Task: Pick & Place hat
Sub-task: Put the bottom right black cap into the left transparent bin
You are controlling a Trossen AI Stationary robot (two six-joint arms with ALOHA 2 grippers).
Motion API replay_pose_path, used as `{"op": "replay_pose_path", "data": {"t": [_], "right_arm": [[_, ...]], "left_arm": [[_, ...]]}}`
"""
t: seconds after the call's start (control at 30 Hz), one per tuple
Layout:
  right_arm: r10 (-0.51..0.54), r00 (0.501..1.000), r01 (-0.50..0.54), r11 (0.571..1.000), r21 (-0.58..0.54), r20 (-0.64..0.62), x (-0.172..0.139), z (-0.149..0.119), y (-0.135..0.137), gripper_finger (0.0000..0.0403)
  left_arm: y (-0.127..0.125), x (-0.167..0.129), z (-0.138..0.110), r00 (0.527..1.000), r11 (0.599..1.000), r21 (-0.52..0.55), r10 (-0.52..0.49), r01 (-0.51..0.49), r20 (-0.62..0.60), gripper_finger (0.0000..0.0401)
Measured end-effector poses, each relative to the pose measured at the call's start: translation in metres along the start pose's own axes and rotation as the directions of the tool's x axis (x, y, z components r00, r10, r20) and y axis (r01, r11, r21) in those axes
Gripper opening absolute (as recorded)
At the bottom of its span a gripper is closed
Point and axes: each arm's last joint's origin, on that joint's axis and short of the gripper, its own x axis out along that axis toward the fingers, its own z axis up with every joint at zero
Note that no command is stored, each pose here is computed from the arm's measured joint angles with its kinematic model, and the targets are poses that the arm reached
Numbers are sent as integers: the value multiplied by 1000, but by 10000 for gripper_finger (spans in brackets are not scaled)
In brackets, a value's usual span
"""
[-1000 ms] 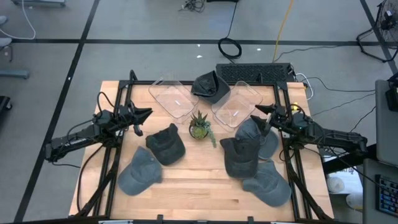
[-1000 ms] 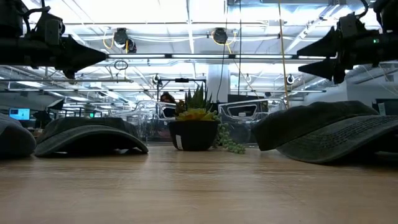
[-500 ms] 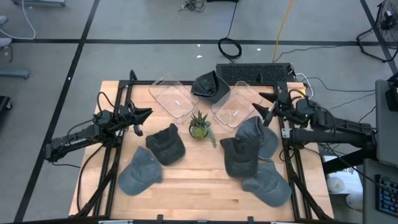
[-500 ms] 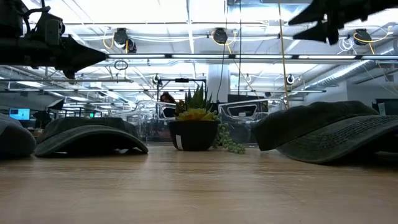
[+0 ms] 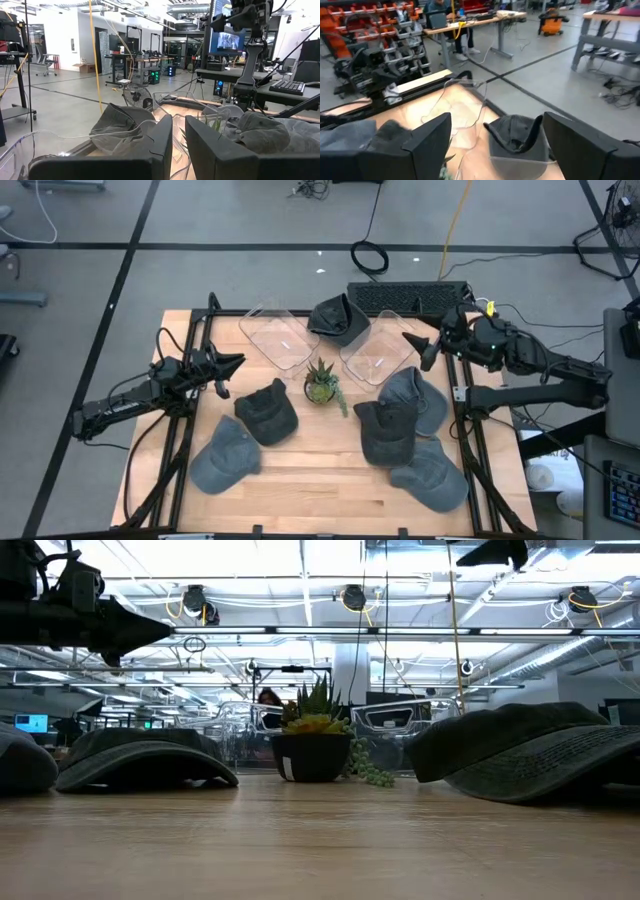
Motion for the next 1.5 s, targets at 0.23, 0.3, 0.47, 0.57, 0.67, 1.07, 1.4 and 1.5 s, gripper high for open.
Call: {"op": "replay_pose_path", "data": {"t": [0.23,0.3,0.47,0.57,0.67,1.07,1.4,1.5], "right_arm": [[-108,993,114,985,-130,53,-3,21,12,306],[-132,989,141,977,-158,64,-4,26,17,306],[-155,986,164,964,-208,61,-7,39,31,306],[-142,989,149,959,-239,48,-8,45,43,306],[-116,992,122,956,-268,39,-8,48,57,306],[-81,995,94,950,-299,58,-15,45,123,306],[-52,995,77,951,-298,90,-26,39,167,306],[-18,996,45,951,-304,91,-33,36,179,306]], "left_arm": [[0,0,0,1000,1000,0,0,0,0,63],[0,0,0,1000,1000,0,0,0,0,63],[0,0,0,1000,1000,0,0,0,0,63],[0,0,0,1000,1000,0,0,0,0,63],[0,0,0,1000,1000,0,0,0,0,63],[0,0,0,1000,1000,0,0,0,0,63],[0,0,0,1000,1000,0,0,0,0,63],[0,0,0,1000,1000,0,0,0,0,63]]}}
